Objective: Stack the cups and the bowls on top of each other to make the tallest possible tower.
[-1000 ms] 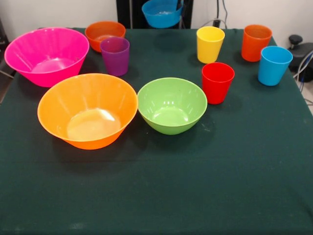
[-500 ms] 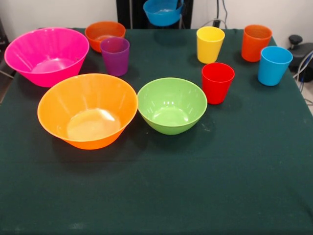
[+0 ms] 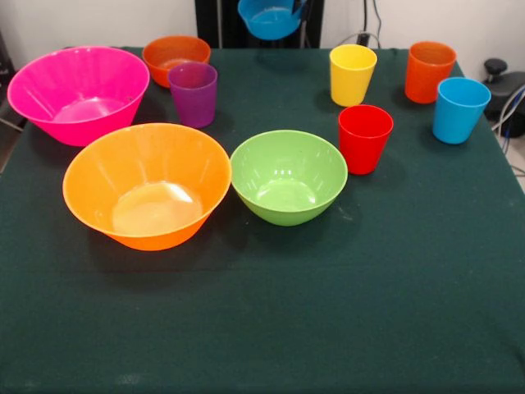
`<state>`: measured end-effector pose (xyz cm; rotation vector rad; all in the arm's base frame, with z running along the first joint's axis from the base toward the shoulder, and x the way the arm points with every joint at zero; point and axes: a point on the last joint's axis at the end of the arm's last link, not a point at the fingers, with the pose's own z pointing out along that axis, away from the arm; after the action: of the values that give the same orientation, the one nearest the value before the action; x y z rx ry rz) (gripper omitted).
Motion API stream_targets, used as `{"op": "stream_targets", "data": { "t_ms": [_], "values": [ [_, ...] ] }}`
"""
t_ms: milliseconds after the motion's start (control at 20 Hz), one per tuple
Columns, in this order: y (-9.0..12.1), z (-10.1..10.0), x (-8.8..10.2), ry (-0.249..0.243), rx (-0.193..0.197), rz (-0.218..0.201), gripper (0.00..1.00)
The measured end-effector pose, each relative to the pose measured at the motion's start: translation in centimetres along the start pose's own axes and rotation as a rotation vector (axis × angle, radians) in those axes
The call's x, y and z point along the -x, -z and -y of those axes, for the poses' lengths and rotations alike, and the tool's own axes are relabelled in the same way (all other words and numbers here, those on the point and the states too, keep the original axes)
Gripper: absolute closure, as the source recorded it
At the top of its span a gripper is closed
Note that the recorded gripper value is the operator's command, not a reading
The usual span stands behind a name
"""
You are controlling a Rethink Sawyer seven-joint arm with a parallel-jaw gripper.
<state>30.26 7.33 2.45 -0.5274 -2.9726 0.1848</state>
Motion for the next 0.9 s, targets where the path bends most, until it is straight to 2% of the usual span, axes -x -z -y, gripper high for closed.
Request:
{"op": "stream_targets", "data": {
  "t_ms": [200,500,900],
  "values": [
    [0.1,0.0,1.1,-0.01,-0.002,-0.035,1.0],
    [0.2,-0.3,3.6,-0.013,-0.003,-0.047,1.0],
    [0.1,-1.3,6.2,-0.002,0.012,-0.01,1.0]
  ]
}}
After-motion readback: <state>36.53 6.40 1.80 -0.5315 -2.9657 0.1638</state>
